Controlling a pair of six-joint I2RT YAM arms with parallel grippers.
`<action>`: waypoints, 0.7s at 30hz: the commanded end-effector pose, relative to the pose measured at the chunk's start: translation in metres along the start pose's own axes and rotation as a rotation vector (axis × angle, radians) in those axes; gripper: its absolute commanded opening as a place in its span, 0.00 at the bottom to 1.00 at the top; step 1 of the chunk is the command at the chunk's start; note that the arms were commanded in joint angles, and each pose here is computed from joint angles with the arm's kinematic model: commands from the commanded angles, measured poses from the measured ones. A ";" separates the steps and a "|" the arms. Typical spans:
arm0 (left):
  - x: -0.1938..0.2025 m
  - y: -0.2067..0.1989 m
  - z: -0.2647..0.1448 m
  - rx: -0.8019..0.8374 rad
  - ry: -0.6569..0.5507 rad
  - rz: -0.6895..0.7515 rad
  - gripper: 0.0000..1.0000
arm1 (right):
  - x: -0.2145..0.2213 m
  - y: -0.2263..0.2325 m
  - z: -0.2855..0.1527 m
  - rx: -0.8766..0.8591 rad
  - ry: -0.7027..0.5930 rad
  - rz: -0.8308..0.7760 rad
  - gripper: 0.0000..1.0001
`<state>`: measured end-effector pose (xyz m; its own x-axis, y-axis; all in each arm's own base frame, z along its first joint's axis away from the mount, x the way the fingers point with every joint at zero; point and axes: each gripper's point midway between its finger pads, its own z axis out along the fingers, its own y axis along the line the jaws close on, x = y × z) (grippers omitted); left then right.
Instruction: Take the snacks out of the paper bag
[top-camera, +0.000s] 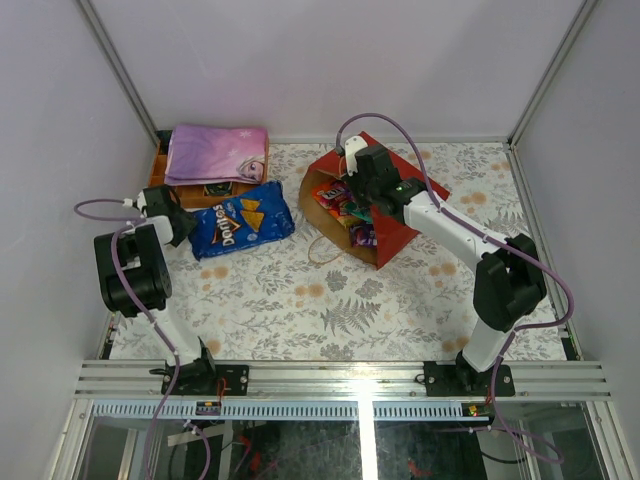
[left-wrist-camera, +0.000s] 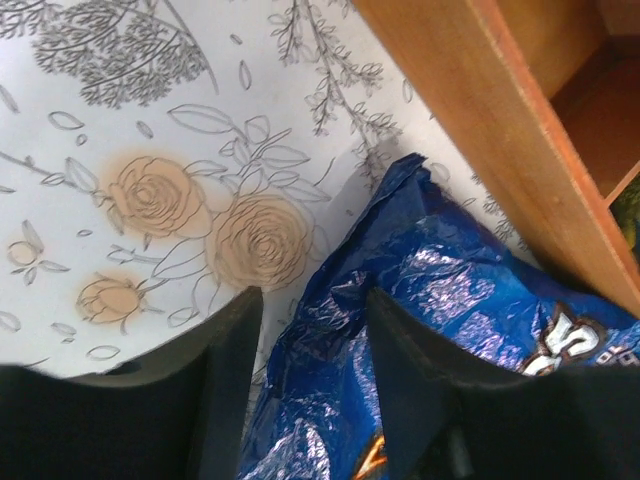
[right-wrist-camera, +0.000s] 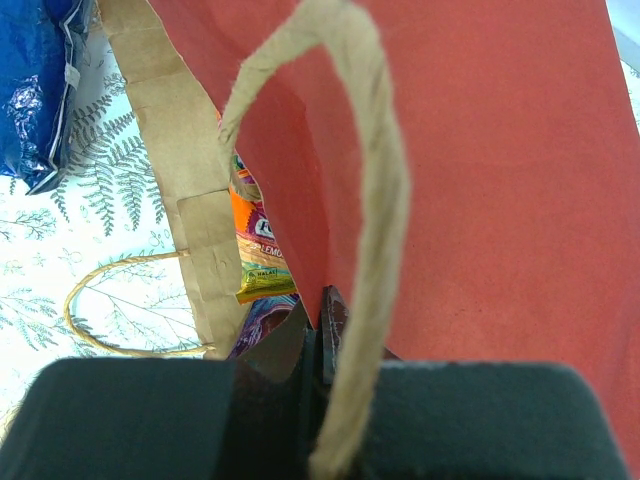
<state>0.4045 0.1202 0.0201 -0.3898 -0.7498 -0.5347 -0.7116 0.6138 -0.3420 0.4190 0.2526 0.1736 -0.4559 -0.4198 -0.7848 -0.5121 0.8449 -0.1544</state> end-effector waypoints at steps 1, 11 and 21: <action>0.004 -0.008 0.015 0.056 0.019 0.001 0.39 | -0.041 0.003 -0.025 -0.030 -0.132 0.039 0.03; -0.025 0.021 0.019 -0.123 -0.031 -0.068 0.00 | -0.040 0.002 -0.023 -0.026 -0.127 0.034 0.03; -0.098 0.055 -0.019 -0.282 -0.223 -0.191 0.00 | -0.037 0.006 -0.017 -0.040 -0.111 0.037 0.03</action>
<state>0.3950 0.1858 0.0279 -0.2207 -0.8033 -0.5532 -0.8618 0.4262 -0.2751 0.4190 0.2526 0.1735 -0.4561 -0.4199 -0.7846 -0.5124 0.8448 -0.1542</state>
